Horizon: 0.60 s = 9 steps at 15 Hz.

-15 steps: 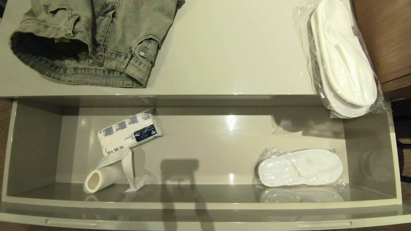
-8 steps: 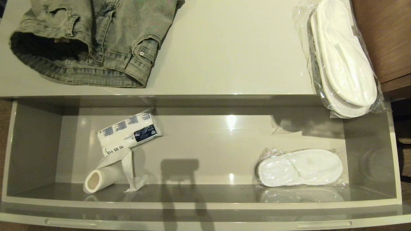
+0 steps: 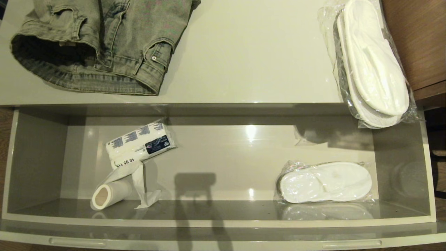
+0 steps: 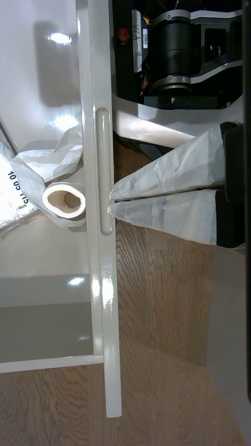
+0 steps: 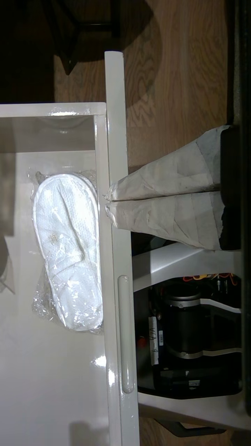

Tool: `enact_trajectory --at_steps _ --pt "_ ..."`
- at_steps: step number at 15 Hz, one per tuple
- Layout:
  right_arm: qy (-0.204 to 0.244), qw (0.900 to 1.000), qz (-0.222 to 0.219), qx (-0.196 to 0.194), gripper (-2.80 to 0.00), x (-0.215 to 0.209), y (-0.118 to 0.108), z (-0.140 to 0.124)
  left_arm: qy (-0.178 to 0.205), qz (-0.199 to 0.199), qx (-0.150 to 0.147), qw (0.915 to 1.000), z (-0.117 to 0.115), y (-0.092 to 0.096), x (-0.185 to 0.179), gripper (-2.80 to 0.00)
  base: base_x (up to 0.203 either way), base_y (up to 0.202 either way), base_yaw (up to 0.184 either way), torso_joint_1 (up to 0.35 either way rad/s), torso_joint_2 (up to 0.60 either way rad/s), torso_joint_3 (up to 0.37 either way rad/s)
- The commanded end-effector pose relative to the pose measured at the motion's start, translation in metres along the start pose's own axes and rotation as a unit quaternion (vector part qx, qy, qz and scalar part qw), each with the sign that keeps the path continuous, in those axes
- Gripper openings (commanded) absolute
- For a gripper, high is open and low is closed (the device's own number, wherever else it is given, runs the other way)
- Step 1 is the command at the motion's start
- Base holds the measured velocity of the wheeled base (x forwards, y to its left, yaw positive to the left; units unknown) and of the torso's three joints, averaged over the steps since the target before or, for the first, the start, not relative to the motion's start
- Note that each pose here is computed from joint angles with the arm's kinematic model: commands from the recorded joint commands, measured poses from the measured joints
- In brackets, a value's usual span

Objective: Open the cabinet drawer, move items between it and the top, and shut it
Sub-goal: Pick up the disposable slippers on the table

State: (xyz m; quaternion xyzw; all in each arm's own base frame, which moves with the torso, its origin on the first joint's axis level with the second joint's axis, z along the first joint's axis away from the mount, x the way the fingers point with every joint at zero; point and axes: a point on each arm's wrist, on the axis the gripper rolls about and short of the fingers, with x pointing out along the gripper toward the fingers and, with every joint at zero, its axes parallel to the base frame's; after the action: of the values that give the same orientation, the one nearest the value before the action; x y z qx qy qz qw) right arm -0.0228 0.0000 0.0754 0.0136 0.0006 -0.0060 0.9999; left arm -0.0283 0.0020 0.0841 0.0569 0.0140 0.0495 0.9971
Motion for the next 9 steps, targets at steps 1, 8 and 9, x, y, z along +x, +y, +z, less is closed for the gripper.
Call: enact_trajectory --at_steps 1,8,9 --pt "0.0 1.0 0.0 0.0 -2.8 0.0 0.0 -0.0005 0.002 0.0 0.0 1.0 0.0 0.0 0.0003 -2.8 0.0 0.0 0.0 0.0 0.0 0.0" --pt "0.0 1.0 0.0 0.0 -2.8 0.0 0.0 -0.0005 -0.044 -0.031 -0.015 0.9984 0.0013 -0.0019 0.0038 -2.8 0.0 0.0 0.0 0.0 0.0 0.0" --pt "0.0 1.0 0.0 0.0 -2.8 0.0 0.0 -0.0005 -0.065 -0.04 -0.024 0.9968 0.004 -0.002 0.004 -2.8 0.0 0.0 0.0 0.0 0.0 0.0"
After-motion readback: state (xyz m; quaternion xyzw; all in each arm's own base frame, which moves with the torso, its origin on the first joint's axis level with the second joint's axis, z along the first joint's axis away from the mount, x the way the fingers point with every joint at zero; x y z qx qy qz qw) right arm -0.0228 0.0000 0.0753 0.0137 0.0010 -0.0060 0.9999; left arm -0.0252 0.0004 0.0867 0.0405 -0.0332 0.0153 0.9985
